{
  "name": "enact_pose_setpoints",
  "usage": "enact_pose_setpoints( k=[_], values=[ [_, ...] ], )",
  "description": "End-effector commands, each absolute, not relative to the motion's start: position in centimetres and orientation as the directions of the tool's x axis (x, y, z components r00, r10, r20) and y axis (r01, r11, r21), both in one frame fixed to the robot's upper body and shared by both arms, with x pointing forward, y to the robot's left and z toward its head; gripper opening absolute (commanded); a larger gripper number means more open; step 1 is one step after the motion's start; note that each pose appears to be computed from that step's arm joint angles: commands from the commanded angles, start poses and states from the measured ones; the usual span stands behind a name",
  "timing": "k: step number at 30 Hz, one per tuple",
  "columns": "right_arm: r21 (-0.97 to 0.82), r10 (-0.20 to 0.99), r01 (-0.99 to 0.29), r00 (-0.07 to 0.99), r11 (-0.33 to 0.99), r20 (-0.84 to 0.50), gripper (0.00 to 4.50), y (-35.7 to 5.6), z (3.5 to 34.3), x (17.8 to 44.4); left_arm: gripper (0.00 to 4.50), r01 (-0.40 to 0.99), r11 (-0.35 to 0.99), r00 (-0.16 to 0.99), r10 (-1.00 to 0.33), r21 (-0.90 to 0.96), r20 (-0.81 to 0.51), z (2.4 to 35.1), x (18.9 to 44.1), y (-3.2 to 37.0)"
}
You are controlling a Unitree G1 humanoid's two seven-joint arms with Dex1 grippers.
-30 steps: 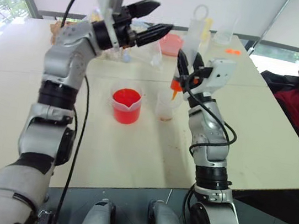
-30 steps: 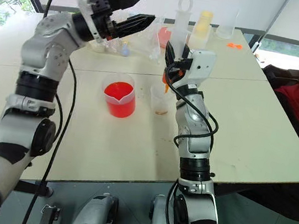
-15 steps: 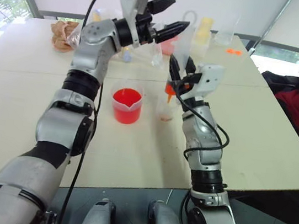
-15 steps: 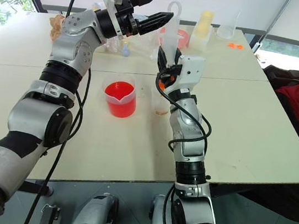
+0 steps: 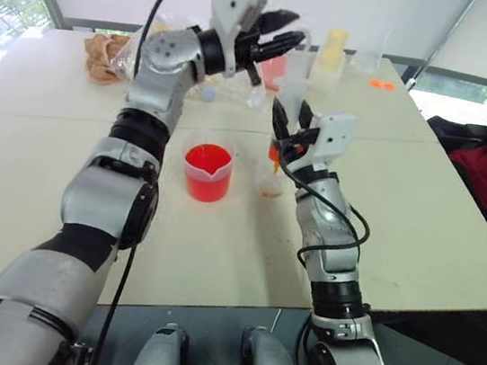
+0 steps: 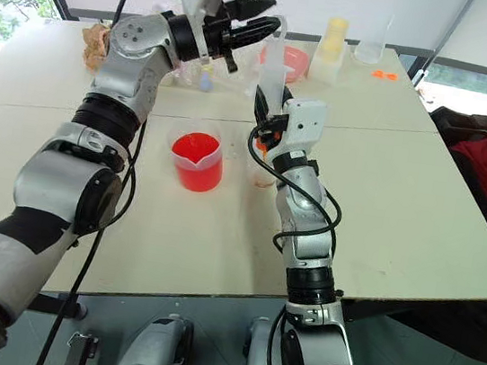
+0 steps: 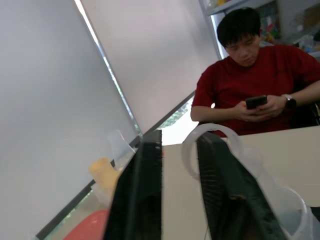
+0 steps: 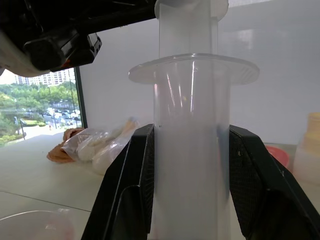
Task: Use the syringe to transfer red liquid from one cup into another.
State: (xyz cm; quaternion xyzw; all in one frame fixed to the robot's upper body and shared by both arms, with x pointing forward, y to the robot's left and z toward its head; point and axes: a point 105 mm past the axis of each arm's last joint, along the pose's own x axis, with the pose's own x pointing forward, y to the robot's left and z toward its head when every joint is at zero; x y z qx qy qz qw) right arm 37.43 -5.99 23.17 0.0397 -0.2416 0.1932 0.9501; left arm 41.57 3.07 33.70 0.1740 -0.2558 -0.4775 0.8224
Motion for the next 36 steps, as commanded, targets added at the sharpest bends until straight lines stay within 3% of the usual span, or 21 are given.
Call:
enact_pose_setpoints(
  k=[1, 8, 16, 36],
  values=[
    [-0.058, 0.372, -0.411, 0.745, 0.910, 0.554, 1.45, -5.1, 25.2, 36.3, 0.05, 0.683, 0.450, 0.370, -0.892, 0.576, 0.258, 35.0, 40.8, 2.6],
    [-0.061, 0.365, -0.403, 0.741, 0.913, 0.563, 1.45, -5.3, 25.5, 36.3, 0.05, 0.754, 0.330, 0.279, -0.944, 0.568, 0.178, 33.1, 39.7, 2.2],
    [-0.069, 0.350, -0.384, 0.731, 0.921, 0.586, 1.45, -6.0, 26.4, 36.4, 0.05, 0.797, 0.270, 0.254, -0.961, 0.541, 0.106, 30.5, 39.1, 1.9],
    [-0.098, 0.331, -0.346, 0.717, 0.933, 0.614, 1.45, -7.3, 27.8, 36.5, 0.05, 0.843, 0.256, 0.267, -0.963, 0.473, 0.046, 26.8, 38.9, 1.8]
  ],
)
